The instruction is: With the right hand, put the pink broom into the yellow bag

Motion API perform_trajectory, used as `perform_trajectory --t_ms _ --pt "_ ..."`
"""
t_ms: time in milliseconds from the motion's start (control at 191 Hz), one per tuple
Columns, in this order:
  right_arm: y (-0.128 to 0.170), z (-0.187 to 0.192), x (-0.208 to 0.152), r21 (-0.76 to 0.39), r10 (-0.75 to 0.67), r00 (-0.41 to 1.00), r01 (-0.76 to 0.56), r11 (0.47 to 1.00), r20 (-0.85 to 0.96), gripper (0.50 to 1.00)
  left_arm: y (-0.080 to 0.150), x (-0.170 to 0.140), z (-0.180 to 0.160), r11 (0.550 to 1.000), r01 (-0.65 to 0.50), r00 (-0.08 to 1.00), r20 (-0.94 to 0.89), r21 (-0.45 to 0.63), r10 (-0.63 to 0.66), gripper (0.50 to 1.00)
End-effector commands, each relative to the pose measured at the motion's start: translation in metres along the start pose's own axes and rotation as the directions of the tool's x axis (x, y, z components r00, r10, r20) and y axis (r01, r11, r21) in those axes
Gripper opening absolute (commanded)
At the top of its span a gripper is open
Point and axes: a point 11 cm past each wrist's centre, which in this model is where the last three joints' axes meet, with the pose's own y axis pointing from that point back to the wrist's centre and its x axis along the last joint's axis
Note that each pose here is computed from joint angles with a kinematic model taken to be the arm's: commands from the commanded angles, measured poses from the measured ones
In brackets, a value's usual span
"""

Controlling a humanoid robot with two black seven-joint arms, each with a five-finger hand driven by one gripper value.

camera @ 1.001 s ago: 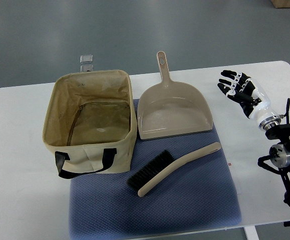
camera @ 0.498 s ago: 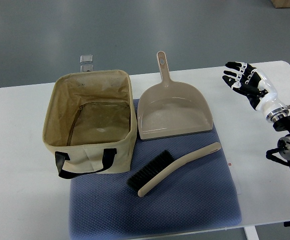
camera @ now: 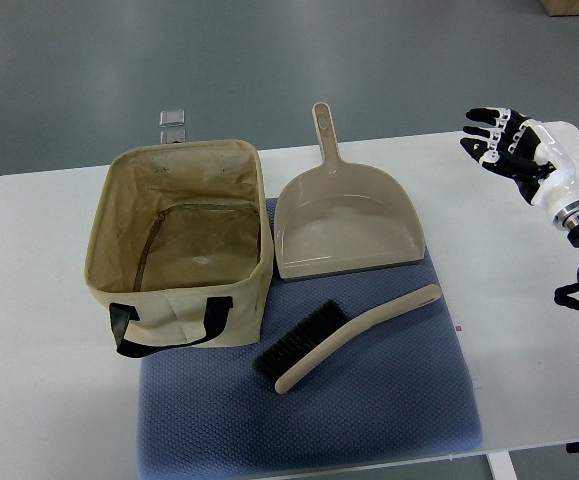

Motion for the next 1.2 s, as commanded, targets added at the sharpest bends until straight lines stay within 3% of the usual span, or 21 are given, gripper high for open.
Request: perform_trajectory --t_ms 0,168,445,765,1194 --pt "-0.002 -0.004 0.001 0.007 -0.003 1.000 0.003 1.000 -0.006 0.768 0.000 0.000 0.000 1.000 0.001 1.000 0.000 0.001 -0.001 1.000" --pt "-0.003 -0.005 0.000 -0.005 -0.026 0.999 0.026 1.000 -0.040 0.768 0.000 0.000 0.000 1.000 -0.001 1.000 0.000 -0.001 0.001 1.000" --pt "0.001 -0.014 -0.021 -0.102 -0.267 0.913 0.247 0.964 -0.308 0.768 0.000 0.000 0.000 1.000 -0.001 1.000 0.000 -0.001 0.001 1.000" --pt "0.009 -0.038 -0.057 -0.302 -0.557 0.556 0.486 0.820 -0.616 0.768 0.000 0.000 0.000 1.000 0.001 1.000 0.000 0.001 -0.001 1.000" --pt "0.035 -0.009 -0.107 -0.495 -0.697 0.150 0.602 0.627 -0.701 0.768 0.000 0.000 0.000 1.000 0.001 1.000 0.000 0.001 -0.001 1.000"
